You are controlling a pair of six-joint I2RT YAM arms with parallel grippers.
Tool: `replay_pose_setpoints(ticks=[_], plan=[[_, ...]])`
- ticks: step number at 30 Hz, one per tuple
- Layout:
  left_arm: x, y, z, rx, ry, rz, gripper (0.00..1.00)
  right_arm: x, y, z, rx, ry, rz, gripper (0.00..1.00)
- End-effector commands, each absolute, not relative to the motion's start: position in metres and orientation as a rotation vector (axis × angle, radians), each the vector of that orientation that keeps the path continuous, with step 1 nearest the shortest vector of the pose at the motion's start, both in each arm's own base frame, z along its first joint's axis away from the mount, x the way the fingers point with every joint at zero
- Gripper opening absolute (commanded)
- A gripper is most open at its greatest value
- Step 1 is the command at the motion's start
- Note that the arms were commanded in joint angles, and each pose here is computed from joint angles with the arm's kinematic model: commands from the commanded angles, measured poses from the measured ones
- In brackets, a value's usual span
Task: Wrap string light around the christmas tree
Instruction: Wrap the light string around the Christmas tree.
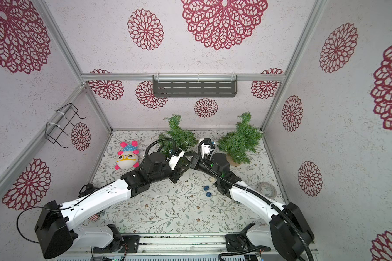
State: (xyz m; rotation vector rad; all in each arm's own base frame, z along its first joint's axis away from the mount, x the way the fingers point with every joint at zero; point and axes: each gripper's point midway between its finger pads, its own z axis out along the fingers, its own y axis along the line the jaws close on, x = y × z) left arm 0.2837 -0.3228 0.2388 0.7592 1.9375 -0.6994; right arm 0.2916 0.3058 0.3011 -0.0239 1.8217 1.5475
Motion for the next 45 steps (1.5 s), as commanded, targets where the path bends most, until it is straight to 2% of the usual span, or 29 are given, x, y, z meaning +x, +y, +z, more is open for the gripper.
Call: replay_pose_setpoints(ticks=[1, 3, 6, 8, 11, 19, 22, 25, 29, 32, 38, 45], plan=[[0.283, -0.317, 0.256, 0.720, 1.897, -0.696, 0.15, 0.284, 0.306, 0.328, -0.090, 1.731, 1.583, 0.29], [0.278, -0.308, 0.260, 0.709, 1.911, -0.683, 0.10, 0.284, 0.301, 0.331, -0.102, 1.734, 1.557, 0.43], [0.269, -0.284, 0.273, 0.676, 1.915, -0.630, 0.09, 0.290, 0.284, 0.330, -0.098, 1.750, 1.475, 0.61], [0.267, -0.264, 0.284, 0.634, 1.907, -0.590, 0.09, 0.298, 0.270, 0.325, -0.069, 1.760, 1.426, 0.65], [0.271, -0.241, 0.301, 0.575, 1.889, -0.569, 0.09, 0.308, 0.253, 0.322, -0.023, 1.749, 1.416, 0.66], [0.322, -0.209, 0.334, 0.557, 1.902, -0.347, 0.09, 0.323, 0.259, 0.317, 0.001, 1.749, 1.442, 0.65], [0.330, -0.204, 0.343, 0.545, 1.898, -0.327, 0.09, 0.326, 0.261, 0.321, -0.010, 1.746, 1.408, 0.59], [0.327, -0.211, 0.348, 0.546, 1.875, -0.395, 0.10, 0.329, 0.270, 0.320, -0.099, 1.782, 1.264, 0.53], [0.326, -0.215, 0.346, 0.550, 1.883, -0.421, 0.10, 0.339, 0.282, 0.294, -0.304, 1.872, 0.828, 0.52], [0.326, -0.213, 0.348, 0.556, 1.875, -0.413, 0.10, 0.347, 0.286, 0.283, -0.403, 1.874, 0.634, 0.51], [0.325, -0.216, 0.349, 0.574, 1.872, -0.425, 0.10, 0.367, 0.302, 0.304, -0.463, 1.754, 0.546, 0.48], [0.327, -0.213, 0.344, 0.567, 1.879, -0.422, 0.11, 0.374, 0.317, 0.322, -0.482, 1.670, 0.476, 0.36]])
